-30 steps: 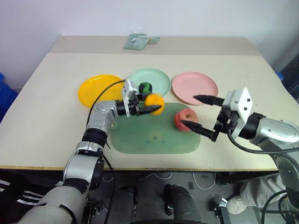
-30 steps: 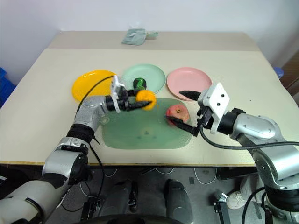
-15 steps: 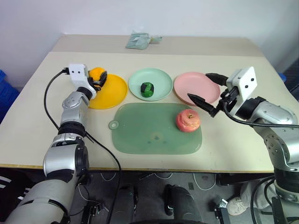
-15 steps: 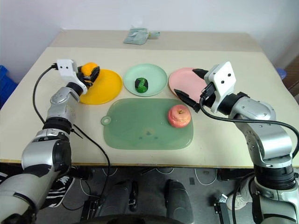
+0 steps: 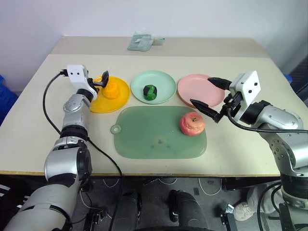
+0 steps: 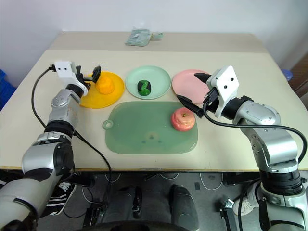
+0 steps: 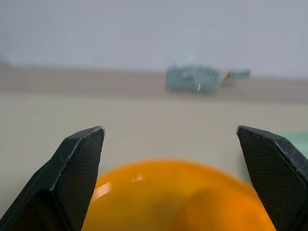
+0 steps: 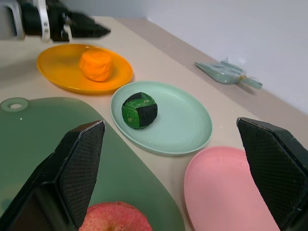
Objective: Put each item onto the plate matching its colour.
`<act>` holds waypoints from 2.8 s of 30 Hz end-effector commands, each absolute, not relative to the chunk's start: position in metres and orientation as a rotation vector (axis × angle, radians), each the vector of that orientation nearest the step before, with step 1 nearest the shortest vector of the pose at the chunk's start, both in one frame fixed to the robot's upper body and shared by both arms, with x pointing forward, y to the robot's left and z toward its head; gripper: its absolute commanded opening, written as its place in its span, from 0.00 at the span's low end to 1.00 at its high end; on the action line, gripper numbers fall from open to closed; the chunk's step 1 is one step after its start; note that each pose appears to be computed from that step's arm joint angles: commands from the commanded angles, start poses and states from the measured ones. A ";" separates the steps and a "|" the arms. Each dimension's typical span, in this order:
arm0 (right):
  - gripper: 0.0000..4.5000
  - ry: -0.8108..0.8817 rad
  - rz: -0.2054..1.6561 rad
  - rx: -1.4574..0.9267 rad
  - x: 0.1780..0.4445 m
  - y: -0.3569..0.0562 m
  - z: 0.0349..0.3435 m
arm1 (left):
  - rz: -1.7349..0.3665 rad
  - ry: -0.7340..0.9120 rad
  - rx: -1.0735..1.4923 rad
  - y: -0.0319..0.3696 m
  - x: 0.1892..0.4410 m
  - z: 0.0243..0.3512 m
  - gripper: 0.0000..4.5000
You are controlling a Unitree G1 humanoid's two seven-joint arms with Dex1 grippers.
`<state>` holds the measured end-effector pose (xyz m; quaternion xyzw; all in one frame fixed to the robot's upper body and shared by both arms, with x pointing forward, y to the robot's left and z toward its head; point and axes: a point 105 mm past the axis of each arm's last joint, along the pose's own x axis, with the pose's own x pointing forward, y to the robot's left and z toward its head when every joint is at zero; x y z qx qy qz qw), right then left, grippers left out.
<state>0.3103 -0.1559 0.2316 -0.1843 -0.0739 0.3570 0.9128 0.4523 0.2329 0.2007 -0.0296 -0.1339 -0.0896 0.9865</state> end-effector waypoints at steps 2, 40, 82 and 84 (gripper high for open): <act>1.00 -0.145 0.742 -0.439 0.306 -0.160 0.233 | -0.539 -0.493 -0.089 0.205 0.427 0.266 1.00; 0.68 -0.073 0.509 -0.196 0.372 -0.169 0.208 | -1.152 -0.269 0.101 0.165 0.346 0.230 1.00; 0.99 -0.129 1.125 -0.362 0.253 -0.163 0.210 | -1.263 -0.161 0.190 0.166 0.316 0.188 1.00; 0.99 -0.115 1.083 -0.380 0.251 -0.166 0.208 | -1.274 -0.150 0.183 0.167 0.316 0.184 1.00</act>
